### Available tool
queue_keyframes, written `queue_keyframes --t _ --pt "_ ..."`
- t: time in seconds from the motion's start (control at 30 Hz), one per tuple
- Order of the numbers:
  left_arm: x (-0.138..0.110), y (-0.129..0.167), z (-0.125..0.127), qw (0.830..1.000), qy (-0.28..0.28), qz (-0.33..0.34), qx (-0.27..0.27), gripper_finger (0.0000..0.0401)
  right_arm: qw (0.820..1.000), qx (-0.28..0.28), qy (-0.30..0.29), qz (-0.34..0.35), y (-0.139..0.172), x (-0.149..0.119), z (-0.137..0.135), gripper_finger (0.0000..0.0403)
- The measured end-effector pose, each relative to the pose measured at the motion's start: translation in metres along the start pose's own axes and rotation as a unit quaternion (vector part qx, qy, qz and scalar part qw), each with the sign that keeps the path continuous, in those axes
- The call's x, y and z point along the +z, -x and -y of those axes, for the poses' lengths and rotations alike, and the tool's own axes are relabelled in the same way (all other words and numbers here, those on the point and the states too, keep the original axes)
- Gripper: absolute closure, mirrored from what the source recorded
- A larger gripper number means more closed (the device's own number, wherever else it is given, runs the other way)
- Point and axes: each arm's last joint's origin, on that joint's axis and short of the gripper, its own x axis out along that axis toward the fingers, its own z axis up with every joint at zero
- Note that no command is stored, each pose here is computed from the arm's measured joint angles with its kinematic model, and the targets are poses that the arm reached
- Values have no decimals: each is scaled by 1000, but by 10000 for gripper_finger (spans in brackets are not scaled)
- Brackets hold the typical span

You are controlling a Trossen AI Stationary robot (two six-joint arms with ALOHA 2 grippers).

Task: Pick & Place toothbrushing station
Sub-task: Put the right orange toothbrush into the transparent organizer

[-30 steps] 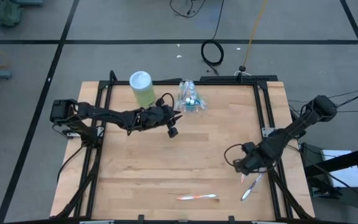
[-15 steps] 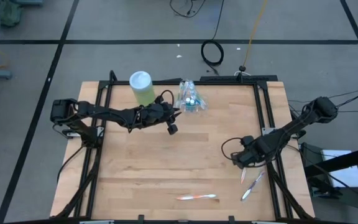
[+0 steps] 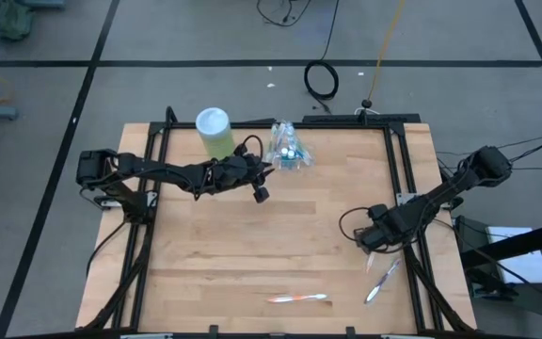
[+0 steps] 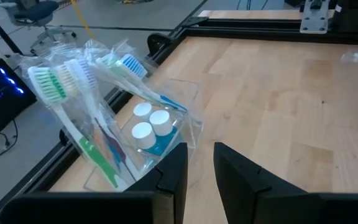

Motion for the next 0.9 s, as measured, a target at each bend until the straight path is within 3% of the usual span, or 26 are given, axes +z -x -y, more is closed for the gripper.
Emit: queue_keyframes --t 0.43,0.53,0.7,0.8,0.9 --pt "0 0 0 1000 2 1 0 316 993 67 84 44 6 -1 -12 386" --pt "0 0 0 1000 2 -2 0 316 983 107 101 113 16 1 -20 387" --pt "0 0 0 1000 -7 -2 0 316 933 218 143 249 39 8 -38 376" --pt "-1 0 0 1000 9 -3 0 316 880 263 182 350 57 19 -49 379" --pt "-1 0 0 1000 30 -6 0 316 825 251 217 458 75 38 -57 384"
